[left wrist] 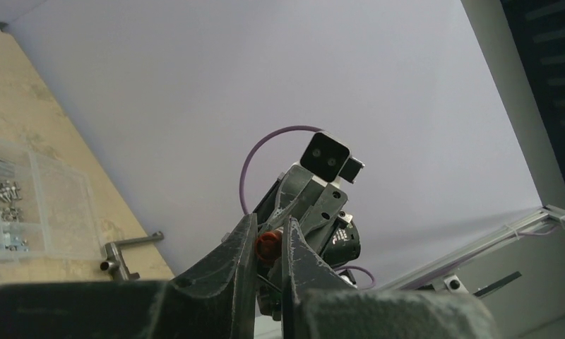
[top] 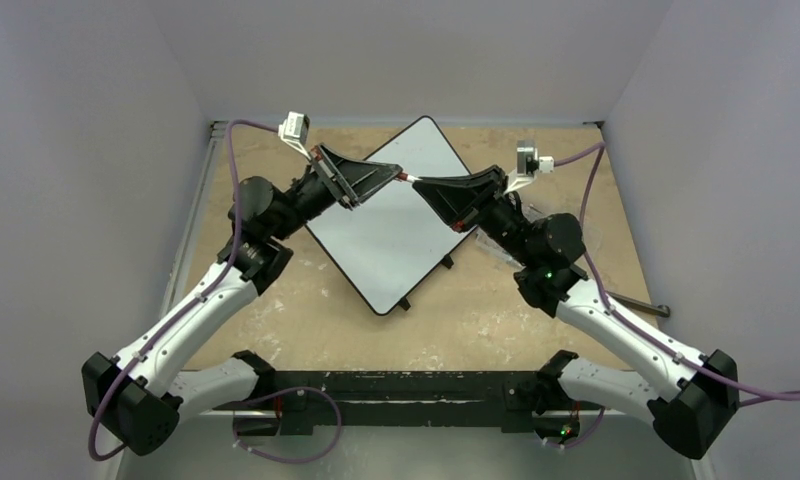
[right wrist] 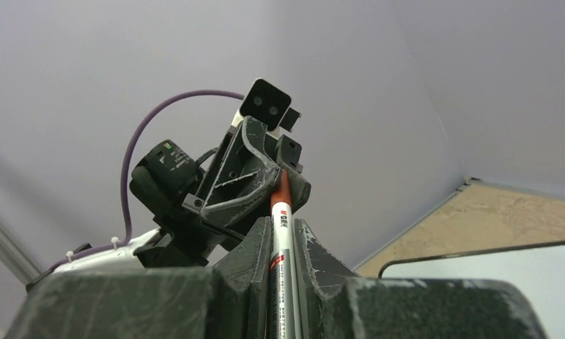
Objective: Write a sentence on the whiteboard
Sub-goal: Open the pen cap from the whiteboard marker, then place the pen cap at the center of the board.
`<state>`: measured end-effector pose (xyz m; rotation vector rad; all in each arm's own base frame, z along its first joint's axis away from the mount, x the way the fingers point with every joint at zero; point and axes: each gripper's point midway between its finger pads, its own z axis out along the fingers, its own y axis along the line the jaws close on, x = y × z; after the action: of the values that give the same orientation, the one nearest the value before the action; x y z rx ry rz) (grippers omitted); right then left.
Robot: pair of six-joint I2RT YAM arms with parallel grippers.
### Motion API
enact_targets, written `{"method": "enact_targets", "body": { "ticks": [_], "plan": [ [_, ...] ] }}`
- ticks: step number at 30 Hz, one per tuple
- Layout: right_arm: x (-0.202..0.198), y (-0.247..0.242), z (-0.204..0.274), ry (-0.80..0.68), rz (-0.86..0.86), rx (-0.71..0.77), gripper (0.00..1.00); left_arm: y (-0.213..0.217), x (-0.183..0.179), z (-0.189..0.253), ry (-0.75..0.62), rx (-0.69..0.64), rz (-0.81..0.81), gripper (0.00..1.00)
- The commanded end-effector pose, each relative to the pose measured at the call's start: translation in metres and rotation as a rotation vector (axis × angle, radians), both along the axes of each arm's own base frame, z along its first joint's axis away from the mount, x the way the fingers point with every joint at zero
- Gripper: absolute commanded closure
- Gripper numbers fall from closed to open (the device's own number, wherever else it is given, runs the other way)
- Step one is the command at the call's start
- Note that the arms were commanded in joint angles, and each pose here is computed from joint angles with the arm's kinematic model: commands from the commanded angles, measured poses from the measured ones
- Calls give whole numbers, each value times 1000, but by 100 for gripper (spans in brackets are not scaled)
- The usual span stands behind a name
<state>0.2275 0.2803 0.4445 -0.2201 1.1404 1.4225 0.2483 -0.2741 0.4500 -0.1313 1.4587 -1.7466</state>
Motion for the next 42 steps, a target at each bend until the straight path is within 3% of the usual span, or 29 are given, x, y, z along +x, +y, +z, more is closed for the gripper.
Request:
{"method": "enact_targets", "body": {
  "ticks": [1, 8, 13, 18, 23, 29, 35, 42],
  "plan": [
    [-15, -29, 30, -81, -75, 75, 100, 33, 45, -1, 37, -56, 139, 100],
    [-20, -36, 29, -92, -94, 78, 100, 42, 64, 0, 85, -163, 131, 100],
    [-21, -46, 33, -102, -141, 75, 100, 41, 69, 1, 77, -138, 150, 100],
    [-1, -83, 50, -46, -383, 49, 100, 30, 79, -28, 95, -1, 162, 100],
    [-3, -109, 85, -77, -502, 57, 100, -21, 78, -72, 148, 175, 75, 100],
    [-2, -119, 107, -88, -559, 35, 100, -104, 71, -130, 177, 367, -81, 100],
    [4, -122, 97, -46, -590, 1, 100, -166, 53, -193, 172, 566, -152, 100],
    [7, -121, 85, -21, -595, -25, 100, -215, 43, -257, 26, 730, -144, 100]
  ]
}}
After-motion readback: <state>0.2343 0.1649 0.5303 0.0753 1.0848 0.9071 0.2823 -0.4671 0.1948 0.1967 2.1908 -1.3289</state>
